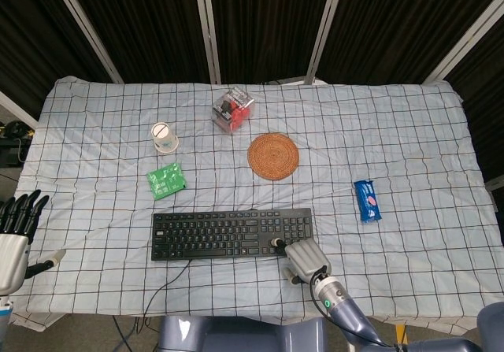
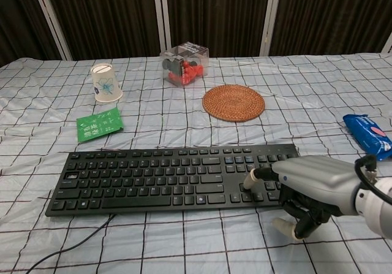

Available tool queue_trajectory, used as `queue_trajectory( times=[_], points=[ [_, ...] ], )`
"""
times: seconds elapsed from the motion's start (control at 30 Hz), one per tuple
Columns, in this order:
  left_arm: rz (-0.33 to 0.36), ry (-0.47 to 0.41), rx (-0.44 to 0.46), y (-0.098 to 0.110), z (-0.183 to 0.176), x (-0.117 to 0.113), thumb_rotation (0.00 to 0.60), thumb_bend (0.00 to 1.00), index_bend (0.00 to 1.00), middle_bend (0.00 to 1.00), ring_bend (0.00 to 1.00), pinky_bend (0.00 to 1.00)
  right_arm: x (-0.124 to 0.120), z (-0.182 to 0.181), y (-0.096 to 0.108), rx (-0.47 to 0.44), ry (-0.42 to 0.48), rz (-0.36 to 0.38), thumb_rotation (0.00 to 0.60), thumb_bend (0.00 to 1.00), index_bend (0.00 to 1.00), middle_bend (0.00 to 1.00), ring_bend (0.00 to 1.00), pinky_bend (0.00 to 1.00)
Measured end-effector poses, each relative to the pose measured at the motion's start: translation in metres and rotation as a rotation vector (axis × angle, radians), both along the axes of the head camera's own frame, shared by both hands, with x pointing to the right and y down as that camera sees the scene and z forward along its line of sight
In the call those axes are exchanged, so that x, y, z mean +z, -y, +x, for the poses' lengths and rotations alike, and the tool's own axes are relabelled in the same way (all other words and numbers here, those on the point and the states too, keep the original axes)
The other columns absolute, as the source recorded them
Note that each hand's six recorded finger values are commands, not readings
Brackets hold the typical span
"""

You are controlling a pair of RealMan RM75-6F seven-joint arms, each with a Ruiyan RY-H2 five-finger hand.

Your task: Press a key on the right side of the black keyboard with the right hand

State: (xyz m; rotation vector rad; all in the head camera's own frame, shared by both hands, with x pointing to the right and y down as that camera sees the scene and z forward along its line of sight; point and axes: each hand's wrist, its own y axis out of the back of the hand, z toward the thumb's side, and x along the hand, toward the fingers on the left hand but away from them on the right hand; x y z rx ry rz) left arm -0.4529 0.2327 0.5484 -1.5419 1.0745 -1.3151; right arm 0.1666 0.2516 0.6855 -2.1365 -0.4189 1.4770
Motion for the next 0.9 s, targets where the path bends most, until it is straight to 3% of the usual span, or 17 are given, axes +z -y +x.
queue_trajectory(
  times=[0.3,0.53,0.67,0.8,0.9],
  points=[
    [-0.003,-0.004,0.0,0.0,0.0,0.0,0.6,0.08,0.0,0.0,0.0,0.0,-0.005,-0.003,0.003,-0.001,0.002,0.021,0.6,0.42,0.18,0.85,0.85,0.72],
    [-0.009,-0.005,0.0,-0.001,0.001,0.001,0.6,0.08,0.0,0.0,0.0,0.0,-0.03,-0.004,0.029,0.022,0.033,0.13,0.6,0.41,0.17,0.81,0.79,0.7],
    [-0.009,-0.008,0.002,-0.001,0.001,0.0,0.6,0.08,0.0,0.0,0.0,0.0,-0.053,0.006,0.047,0.051,0.049,0.219,0.6,0.4,0.06,0.6,0.57,0.59],
    [-0.01,-0.011,0.004,-0.002,0.001,0.0,0.6,0.08,0.0,0.0,0.0,0.0,-0.073,0.023,0.056,0.074,0.055,0.291,0.6,0.36,0.03,0.26,0.2,0.33],
    [-0.012,-0.016,0.01,-0.003,0.003,0.0,0.6,0.08,0.0,0.0,0.0,0.0,-0.086,0.042,0.055,0.093,0.055,0.336,0.6,0.29,0.01,0.09,0.03,0.2]
  ],
)
